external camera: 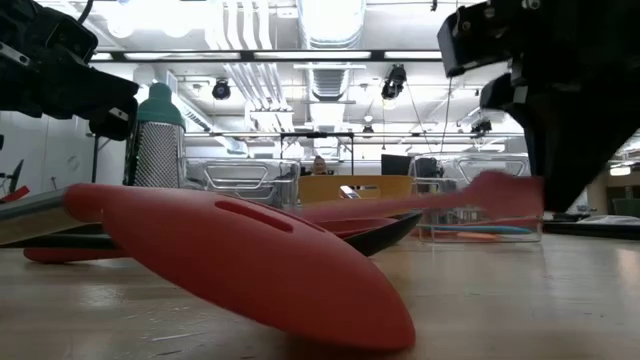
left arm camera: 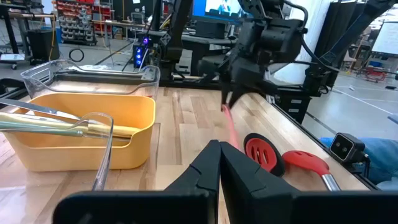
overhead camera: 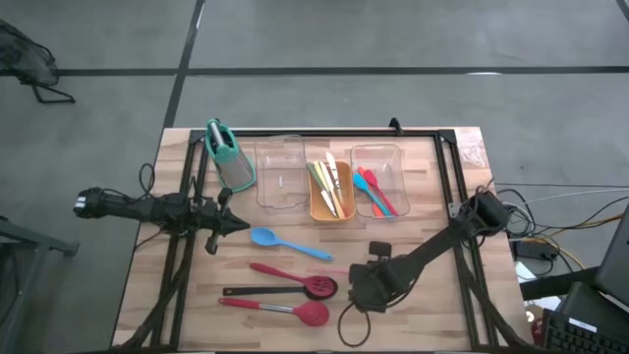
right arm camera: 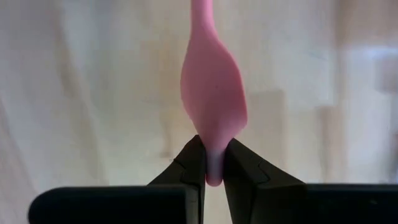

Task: Pick & Place Kitchen Items
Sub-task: Put the pink spatula into the right transparent bin

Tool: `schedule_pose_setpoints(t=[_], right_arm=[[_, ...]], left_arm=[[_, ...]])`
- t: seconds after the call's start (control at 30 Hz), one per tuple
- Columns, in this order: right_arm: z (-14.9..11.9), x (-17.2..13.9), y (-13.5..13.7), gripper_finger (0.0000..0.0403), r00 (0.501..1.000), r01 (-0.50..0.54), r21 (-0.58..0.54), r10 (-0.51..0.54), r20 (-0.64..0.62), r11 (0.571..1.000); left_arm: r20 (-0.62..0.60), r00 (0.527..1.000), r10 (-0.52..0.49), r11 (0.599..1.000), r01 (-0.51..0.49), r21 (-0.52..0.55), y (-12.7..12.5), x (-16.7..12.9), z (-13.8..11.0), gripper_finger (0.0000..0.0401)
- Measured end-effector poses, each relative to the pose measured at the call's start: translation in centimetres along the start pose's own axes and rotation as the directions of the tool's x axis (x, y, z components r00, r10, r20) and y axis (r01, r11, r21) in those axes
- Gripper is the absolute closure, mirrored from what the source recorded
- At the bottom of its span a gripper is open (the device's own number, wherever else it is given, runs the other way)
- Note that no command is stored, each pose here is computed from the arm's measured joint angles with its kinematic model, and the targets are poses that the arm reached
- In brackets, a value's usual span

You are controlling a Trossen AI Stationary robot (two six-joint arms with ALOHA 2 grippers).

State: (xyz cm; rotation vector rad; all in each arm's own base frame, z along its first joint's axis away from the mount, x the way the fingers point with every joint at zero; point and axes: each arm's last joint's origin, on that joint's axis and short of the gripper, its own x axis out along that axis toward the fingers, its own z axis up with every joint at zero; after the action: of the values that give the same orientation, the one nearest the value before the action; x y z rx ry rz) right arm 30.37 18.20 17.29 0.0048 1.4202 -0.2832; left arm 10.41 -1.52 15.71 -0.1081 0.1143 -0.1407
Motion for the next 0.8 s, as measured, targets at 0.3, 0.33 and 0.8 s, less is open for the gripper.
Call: schedule_pose_setpoints(t=[0.3, 0.33, 0.8], right_arm=[[-1.7, -2.9, -3.0, 0.0376, 0.975, 0.221, 0.164, -0.22, -0.025, 0.961], [-1.8, -3.2, -3.3, 0.0376, 0.969, 0.244, 0.184, -0.245, -0.02, 0.952], [-2.7, -7.3, -8.2, 0.0374, 0.9, 0.36, 0.514, -0.436, 0.031, 0.779]], left_arm=[[0.0, 1.0, 0.0, 1.0, 0.0, 0.0, 0.0, 0.0, 0.0, 0.0389], [0.0, 1.0, 0.0, 1.0, 0.0, 0.0, 0.0, 0.0, 0.0, 0.0389], [0.001, 1.0, 0.0, 1.0, 0.0, 0.0, 0.0, 0.0, 0.0, 0.0389]])
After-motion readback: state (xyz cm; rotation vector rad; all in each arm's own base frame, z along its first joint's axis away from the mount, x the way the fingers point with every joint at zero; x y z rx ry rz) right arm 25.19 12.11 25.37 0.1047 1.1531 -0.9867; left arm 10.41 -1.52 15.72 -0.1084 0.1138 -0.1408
